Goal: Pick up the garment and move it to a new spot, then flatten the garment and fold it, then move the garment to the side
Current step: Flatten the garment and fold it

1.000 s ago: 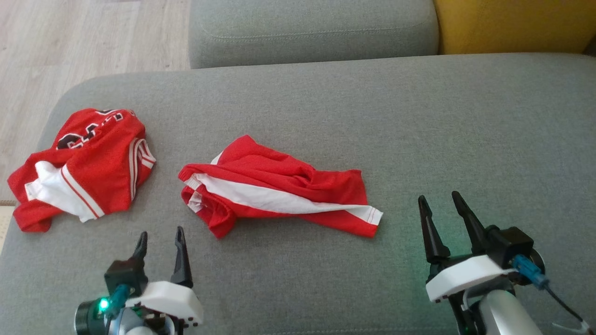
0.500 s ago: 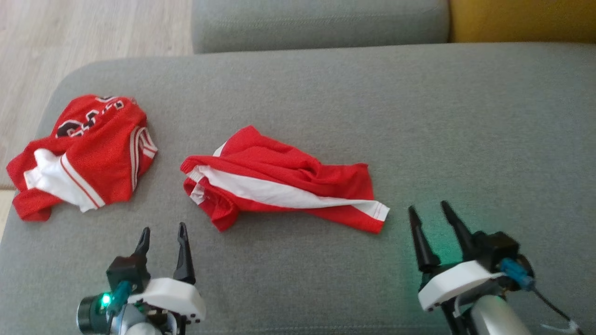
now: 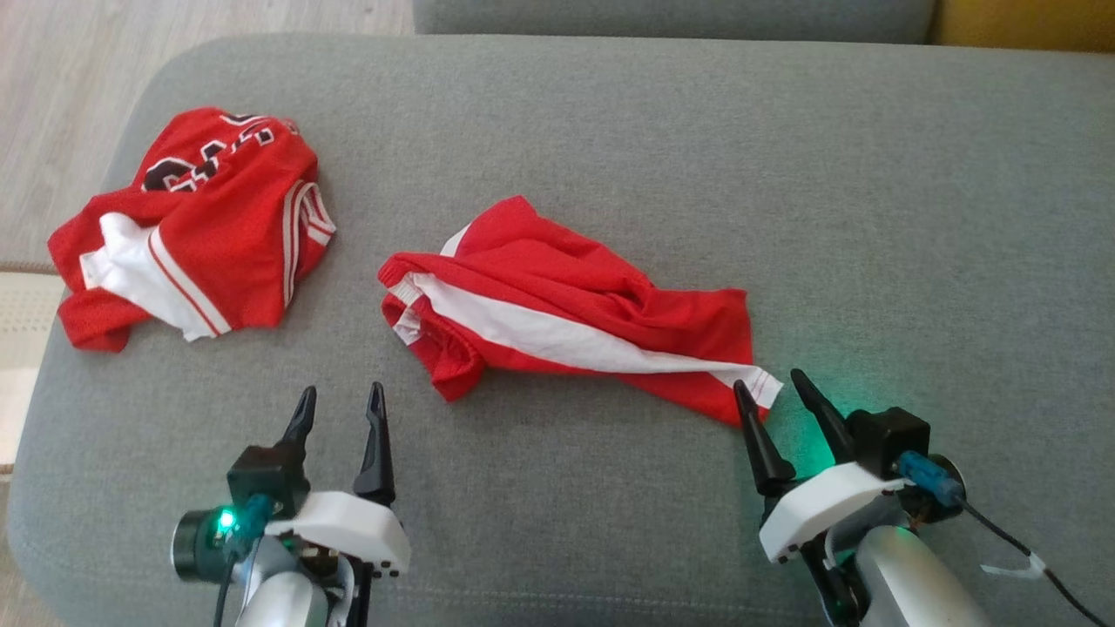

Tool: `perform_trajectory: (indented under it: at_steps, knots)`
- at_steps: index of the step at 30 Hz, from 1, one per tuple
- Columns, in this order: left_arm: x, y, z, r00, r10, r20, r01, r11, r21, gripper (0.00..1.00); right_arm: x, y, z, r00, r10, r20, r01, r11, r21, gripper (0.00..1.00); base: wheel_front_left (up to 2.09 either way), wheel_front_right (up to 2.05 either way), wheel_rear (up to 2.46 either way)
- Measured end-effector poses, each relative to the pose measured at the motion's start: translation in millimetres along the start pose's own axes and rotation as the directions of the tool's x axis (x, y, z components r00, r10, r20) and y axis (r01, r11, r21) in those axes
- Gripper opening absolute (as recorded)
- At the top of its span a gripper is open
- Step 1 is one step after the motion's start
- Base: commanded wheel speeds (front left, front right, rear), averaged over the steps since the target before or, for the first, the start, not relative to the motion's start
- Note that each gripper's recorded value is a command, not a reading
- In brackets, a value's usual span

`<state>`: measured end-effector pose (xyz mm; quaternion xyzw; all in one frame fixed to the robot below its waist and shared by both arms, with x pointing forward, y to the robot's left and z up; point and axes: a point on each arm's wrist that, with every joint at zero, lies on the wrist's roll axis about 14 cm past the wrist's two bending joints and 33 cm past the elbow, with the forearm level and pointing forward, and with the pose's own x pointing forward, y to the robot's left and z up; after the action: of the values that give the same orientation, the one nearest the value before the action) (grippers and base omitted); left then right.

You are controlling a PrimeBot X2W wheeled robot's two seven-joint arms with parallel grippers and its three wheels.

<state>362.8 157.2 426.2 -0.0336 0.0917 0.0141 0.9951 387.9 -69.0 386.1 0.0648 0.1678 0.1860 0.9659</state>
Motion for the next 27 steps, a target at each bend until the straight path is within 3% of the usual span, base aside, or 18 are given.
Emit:
perform_trajectory:
  at_steps: [9,15,23,24,27]
  knots:
    - [1,-2,-3,1.0,-0.005,-0.011,0.005,1.0,-0.005,1.0,0,-4,-10,0.999,-0.01,-0.031,0.01,1.0,0.006,1.0,0.0,0.0,0.0]
    - [4,-8,-3,1.0,-0.023,-0.01,0.023,1.0,-0.012,1.0,-1,-6,-12,0.999,-0.018,-0.037,0.019,1.0,0.018,0.82,0.0,0.0,0.0]
    - [7,-10,-1,1.0,-0.031,-0.005,0.031,0.999,-0.01,1.0,0,-4,-14,0.999,-0.012,-0.041,0.014,0.999,0.033,0.76,0.0,0.0,0.0]
    - [8,-11,-1,1.0,-0.031,-0.006,0.031,0.999,-0.01,1.0,0,-3,-14,0.999,-0.01,-0.042,0.011,0.999,0.032,0.73,0.0,0.0,0.0]
    - [8,-10,-2,0.999,-0.031,-0.01,0.03,0.999,-0.01,1.0,0,1,-16,0.999,0.003,-0.046,-0.002,1.0,0.029,0.5,0.0,0.0,0.0]
